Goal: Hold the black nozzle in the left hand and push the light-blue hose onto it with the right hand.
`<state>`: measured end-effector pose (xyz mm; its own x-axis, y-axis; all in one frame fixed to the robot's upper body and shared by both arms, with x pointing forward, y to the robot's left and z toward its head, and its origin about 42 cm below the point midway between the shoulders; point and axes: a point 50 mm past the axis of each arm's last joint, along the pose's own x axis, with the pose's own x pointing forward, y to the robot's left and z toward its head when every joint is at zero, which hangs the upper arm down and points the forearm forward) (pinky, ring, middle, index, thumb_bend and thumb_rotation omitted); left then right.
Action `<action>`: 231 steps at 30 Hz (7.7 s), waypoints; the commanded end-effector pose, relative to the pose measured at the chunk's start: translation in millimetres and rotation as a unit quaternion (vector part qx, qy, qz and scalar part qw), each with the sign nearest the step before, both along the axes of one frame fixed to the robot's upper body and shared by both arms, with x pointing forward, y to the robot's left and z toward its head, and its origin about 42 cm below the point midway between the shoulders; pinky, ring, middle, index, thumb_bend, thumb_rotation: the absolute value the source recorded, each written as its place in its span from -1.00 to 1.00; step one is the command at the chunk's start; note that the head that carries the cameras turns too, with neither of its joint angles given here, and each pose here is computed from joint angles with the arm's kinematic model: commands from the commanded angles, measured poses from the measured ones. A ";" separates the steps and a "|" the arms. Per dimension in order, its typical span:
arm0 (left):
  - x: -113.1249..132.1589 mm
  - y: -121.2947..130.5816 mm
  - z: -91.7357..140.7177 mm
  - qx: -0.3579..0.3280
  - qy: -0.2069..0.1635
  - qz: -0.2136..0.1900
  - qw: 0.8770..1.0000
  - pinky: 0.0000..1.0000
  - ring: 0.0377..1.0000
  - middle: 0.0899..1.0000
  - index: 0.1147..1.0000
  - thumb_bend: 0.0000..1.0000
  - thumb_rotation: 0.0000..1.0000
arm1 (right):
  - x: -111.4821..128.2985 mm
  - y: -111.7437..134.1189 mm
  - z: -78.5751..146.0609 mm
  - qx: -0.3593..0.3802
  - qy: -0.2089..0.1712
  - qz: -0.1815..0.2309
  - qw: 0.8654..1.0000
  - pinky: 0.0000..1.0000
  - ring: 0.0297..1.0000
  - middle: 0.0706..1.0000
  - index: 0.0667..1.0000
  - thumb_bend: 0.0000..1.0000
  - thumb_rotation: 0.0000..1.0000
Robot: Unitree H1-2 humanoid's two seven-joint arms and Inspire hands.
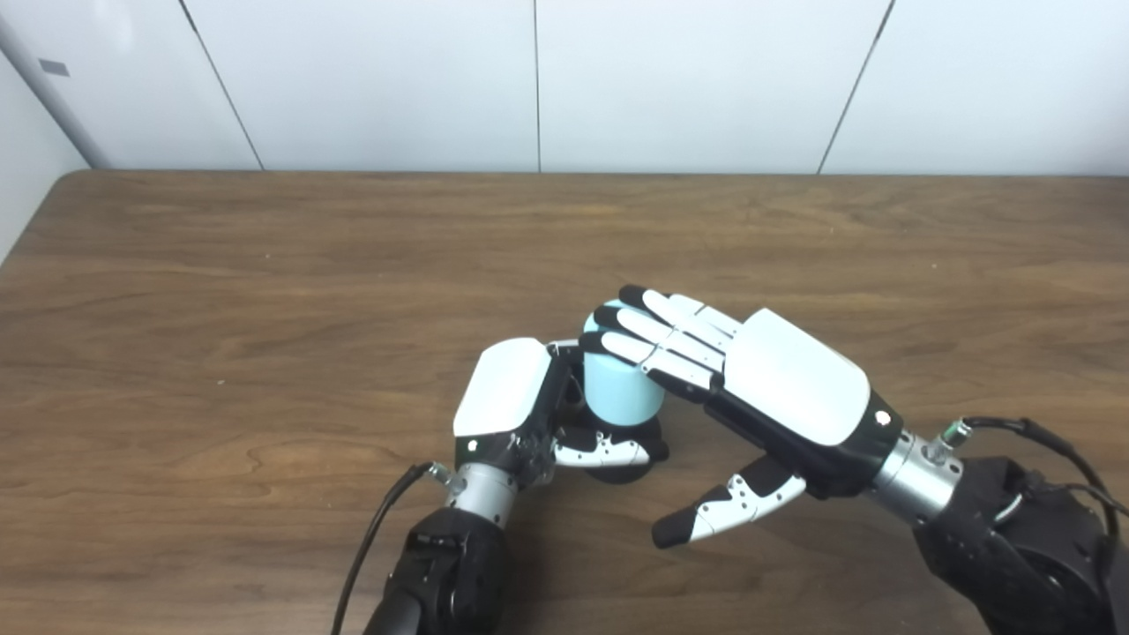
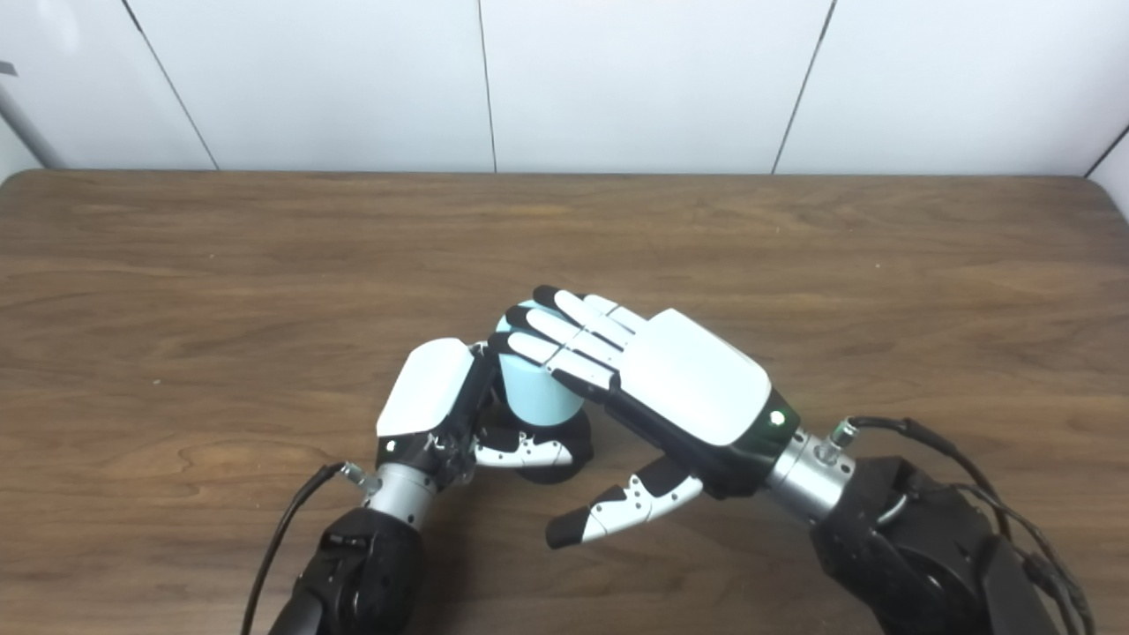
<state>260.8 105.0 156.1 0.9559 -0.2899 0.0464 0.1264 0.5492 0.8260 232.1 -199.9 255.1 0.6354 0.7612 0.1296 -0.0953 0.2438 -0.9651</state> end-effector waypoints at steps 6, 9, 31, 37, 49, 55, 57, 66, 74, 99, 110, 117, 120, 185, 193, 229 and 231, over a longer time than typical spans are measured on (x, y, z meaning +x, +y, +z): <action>-0.5 0.1 2.8 0.010 -0.001 -0.002 1.000 -0.13 -0.06 -0.17 -0.12 0.04 -1.00 | -1.2 -8.9 -21.3 -0.065 0.058 -0.007 0.996 0.86 0.91 0.86 0.80 0.17 1.00; -0.6 0.0 3.0 0.010 -0.001 -0.002 1.000 -0.14 -0.07 -0.19 -0.12 0.04 -1.00 | -1.2 -8.7 -22.1 -0.064 0.059 -0.007 0.996 0.84 0.90 0.86 0.80 0.18 1.00; 0.6 1.2 3.5 0.013 0.004 -0.004 1.000 -0.17 -0.09 -0.22 -0.11 0.04 -1.00 | -1.9 -5.8 -30.2 -0.064 0.067 -0.008 0.996 0.80 0.88 0.85 0.79 0.19 1.00; 0.3 1.5 3.6 0.012 0.002 -0.004 1.000 -0.14 -0.07 -0.20 -0.12 0.04 -1.00 | -2.1 -6.3 -32.0 -0.062 0.070 -0.012 0.996 0.81 0.89 0.86 0.78 0.19 1.00; 0.1 1.5 4.6 0.009 0.003 -0.002 1.000 -0.16 -0.07 -0.18 -0.12 0.04 -1.00 | -3.2 -6.5 -38.3 -0.073 0.077 -0.013 0.994 0.82 0.92 0.87 0.77 0.22 1.00; 0.1 1.9 4.7 0.011 0.003 -0.002 1.000 -0.15 -0.07 -0.18 -0.12 0.04 -1.00 | -4.2 -6.3 -40.7 -0.072 0.080 -0.015 0.994 0.83 0.94 0.85 0.76 0.21 1.00; 0.0 1.8 4.8 0.012 0.003 -0.002 1.000 -0.15 -0.07 -0.18 -0.12 0.04 -1.00 | -3.7 -6.5 -40.2 -0.072 0.079 -0.016 0.994 0.83 0.93 0.85 0.75 0.22 1.00; 0.1 1.8 4.7 0.012 0.003 -0.003 1.000 -0.16 -0.07 -0.19 -0.11 0.04 -1.00 | -1.7 -6.9 -37.4 -0.065 0.076 -0.017 0.995 0.81 0.89 0.84 0.78 0.22 1.00; 0.4 2.4 4.7 0.010 0.002 -0.003 1.000 -0.16 -0.08 -0.19 -0.12 0.04 -1.00 | -1.6 -7.8 -37.6 -0.068 0.077 -0.019 0.995 0.81 0.88 0.84 0.78 0.21 1.00; 0.1 3.1 5.4 0.009 0.001 -0.001 1.000 -0.15 -0.07 -0.19 -0.12 0.04 -1.00 | 0.0 -8.3 -40.3 -0.071 0.085 -0.024 0.994 0.82 0.88 0.83 0.77 0.22 1.00; 0.6 3.1 4.8 0.008 0.001 -0.001 1.000 -0.15 -0.07 -0.18 -0.13 0.04 -1.00 | -0.1 -10.0 -39.4 -0.063 0.086 -0.027 0.994 0.80 0.87 0.83 0.77 0.21 1.00; 0.2 2.9 5.4 0.010 0.001 -0.003 1.000 -0.16 -0.08 -0.21 -0.12 0.04 -1.00 | 3.8 -12.2 -32.4 -0.010 0.106 -0.033 0.994 0.84 0.92 0.86 0.83 0.12 1.00; 0.3 2.9 5.6 0.010 0.003 -0.003 1.000 -0.15 -0.07 -0.21 -0.11 0.04 -1.00 | 5.3 -12.6 -30.1 -0.005 0.109 -0.033 0.994 0.84 0.91 0.86 0.82 0.11 1.00; 0.3 2.0 6.1 0.003 0.000 0.000 1.000 -0.15 -0.08 -0.19 -0.13 0.04 -1.00 | -5.2 -8.1 -43.5 -0.052 0.111 -0.026 0.992 0.83 0.89 0.83 0.78 0.20 1.00; 0.8 1.9 5.7 0.007 0.000 -0.002 1.000 -0.15 -0.07 -0.20 -0.12 0.04 -1.00 | -5.4 -9.7 -25.4 -0.025 0.084 -0.030 0.996 0.81 0.86 0.83 0.79 0.17 1.00; 2.0 2.3 5.2 0.001 -0.001 -0.001 1.000 -0.17 -0.18 -0.18 -0.10 0.01 -1.00 | -3.7 -8.1 12.1 0.007 0.027 -0.035 0.999 0.80 0.88 0.85 0.79 0.17 1.00; 2.3 2.4 4.9 0.000 -0.001 0.000 1.000 -0.18 -0.18 -0.18 -0.10 0.01 -1.00 | -2.4 -7.6 13.2 0.012 0.023 -0.036 0.999 0.81 0.88 0.86 0.79 0.18 1.00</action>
<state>261.1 106.5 159.8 0.9525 -0.3020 0.0382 0.1408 0.5483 0.8243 228.0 -204.4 267.6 0.6827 0.7193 0.1285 -0.1179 0.2820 -0.9521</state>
